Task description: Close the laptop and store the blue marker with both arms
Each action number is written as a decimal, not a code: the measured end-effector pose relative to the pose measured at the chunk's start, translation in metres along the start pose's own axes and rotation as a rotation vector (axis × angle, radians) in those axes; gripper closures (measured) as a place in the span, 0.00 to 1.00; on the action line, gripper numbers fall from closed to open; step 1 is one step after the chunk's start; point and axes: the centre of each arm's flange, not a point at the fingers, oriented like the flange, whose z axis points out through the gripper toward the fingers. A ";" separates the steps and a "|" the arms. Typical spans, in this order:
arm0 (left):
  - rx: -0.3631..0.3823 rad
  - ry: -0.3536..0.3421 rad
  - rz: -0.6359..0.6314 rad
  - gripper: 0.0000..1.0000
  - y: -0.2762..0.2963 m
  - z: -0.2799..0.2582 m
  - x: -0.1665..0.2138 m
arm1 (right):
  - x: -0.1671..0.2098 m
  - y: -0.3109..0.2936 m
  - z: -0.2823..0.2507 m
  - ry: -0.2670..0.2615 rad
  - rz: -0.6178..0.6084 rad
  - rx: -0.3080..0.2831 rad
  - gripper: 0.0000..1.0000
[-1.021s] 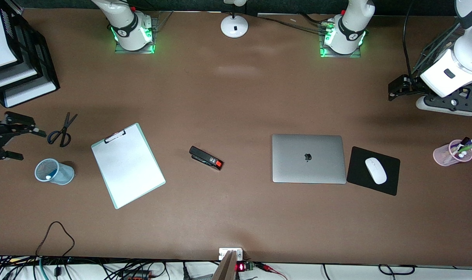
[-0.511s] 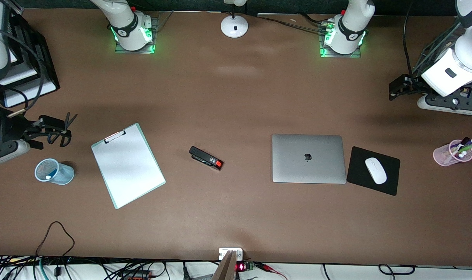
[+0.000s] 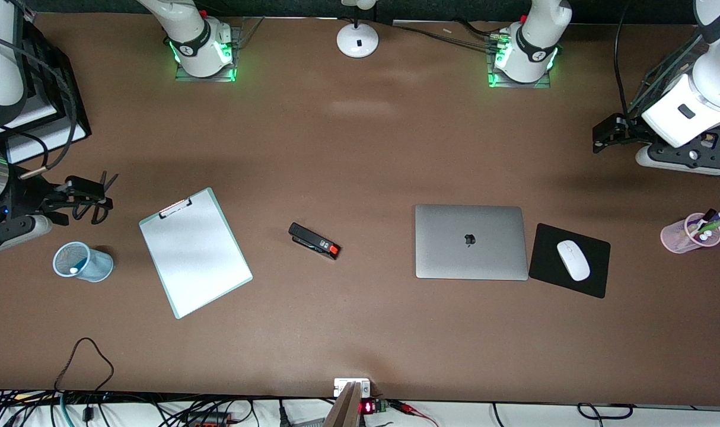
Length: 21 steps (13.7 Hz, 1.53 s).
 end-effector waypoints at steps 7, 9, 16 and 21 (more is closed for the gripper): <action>-0.001 -0.009 0.004 0.00 0.002 0.008 0.005 | -0.017 -0.004 -0.024 -0.024 0.115 -0.065 0.00; -0.001 -0.007 0.005 0.00 0.002 0.007 0.005 | -0.021 -0.004 -0.029 -0.030 0.121 -0.079 0.00; 0.000 -0.005 0.011 0.00 0.005 0.006 0.005 | -0.053 -0.028 -0.041 -0.046 0.179 -0.114 0.00; 0.000 -0.005 0.012 0.00 0.006 0.006 0.005 | -0.075 -0.033 -0.046 -0.053 0.183 -0.126 0.00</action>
